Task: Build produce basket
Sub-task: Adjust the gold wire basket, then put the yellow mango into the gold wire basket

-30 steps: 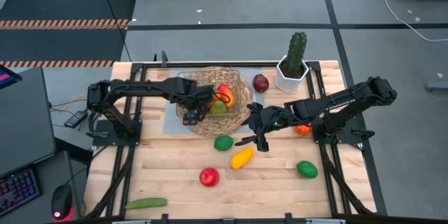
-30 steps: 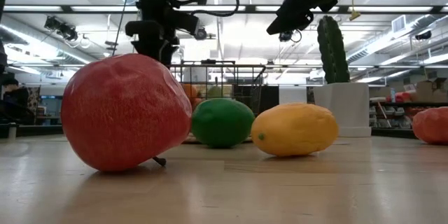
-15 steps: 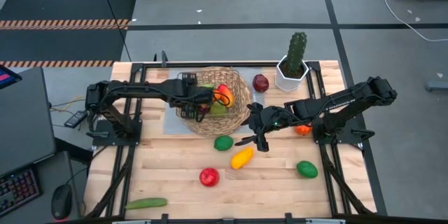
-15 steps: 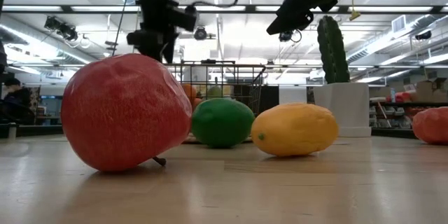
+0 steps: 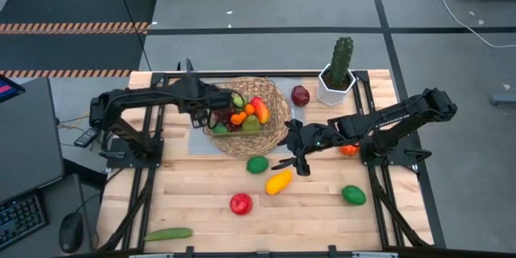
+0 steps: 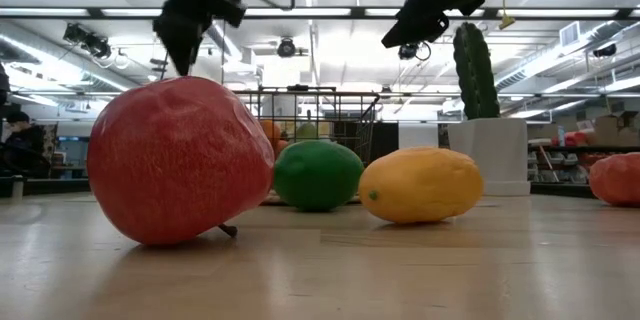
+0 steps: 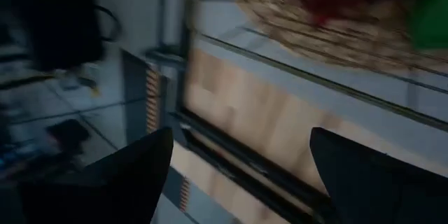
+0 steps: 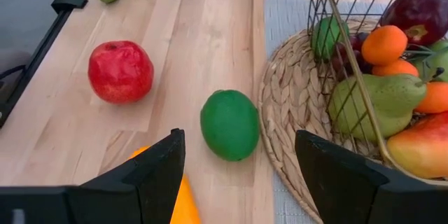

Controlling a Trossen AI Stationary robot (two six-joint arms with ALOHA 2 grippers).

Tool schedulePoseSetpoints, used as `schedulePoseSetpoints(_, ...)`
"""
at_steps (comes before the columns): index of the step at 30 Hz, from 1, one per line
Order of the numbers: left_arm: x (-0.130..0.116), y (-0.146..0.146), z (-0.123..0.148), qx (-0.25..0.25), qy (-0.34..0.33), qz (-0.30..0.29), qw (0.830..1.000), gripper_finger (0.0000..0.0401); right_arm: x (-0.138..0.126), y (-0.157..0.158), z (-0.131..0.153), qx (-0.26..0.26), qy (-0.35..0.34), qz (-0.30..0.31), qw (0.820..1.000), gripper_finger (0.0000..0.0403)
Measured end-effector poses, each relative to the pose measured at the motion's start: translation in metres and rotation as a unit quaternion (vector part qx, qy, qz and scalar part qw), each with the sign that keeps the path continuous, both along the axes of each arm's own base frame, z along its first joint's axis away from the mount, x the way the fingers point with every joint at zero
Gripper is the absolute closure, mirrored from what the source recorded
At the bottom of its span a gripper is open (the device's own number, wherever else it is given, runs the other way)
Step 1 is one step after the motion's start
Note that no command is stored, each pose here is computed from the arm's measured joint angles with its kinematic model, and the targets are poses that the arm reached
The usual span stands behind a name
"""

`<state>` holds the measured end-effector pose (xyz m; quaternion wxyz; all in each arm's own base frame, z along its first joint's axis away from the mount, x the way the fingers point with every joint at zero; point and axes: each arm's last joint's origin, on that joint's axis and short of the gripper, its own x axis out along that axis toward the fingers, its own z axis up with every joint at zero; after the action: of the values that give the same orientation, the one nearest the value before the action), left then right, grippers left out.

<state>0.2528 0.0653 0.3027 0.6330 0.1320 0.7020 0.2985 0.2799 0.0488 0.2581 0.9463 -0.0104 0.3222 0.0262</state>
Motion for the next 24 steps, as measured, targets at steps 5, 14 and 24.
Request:
schedulePoseSetpoints(5,-0.004,0.001,-0.029,-0.037,0.036,-0.001,0.999,0.0055,0.000,0.000,0.000,0.000,0.000,0.000,1.000,0.0128)
schedulePoseSetpoints(14,0.009,0.004,-0.045,-0.022,-0.021,-0.026,0.999,0.0064,0.000,0.000,0.000,0.000,0.000,0.000,1.000,0.0128)
schedulePoseSetpoints(24,0.015,0.010,-0.044,0.020,-0.025,-0.057,0.998,0.0083,0.000,0.000,0.000,0.000,0.000,0.000,1.000,0.0128)
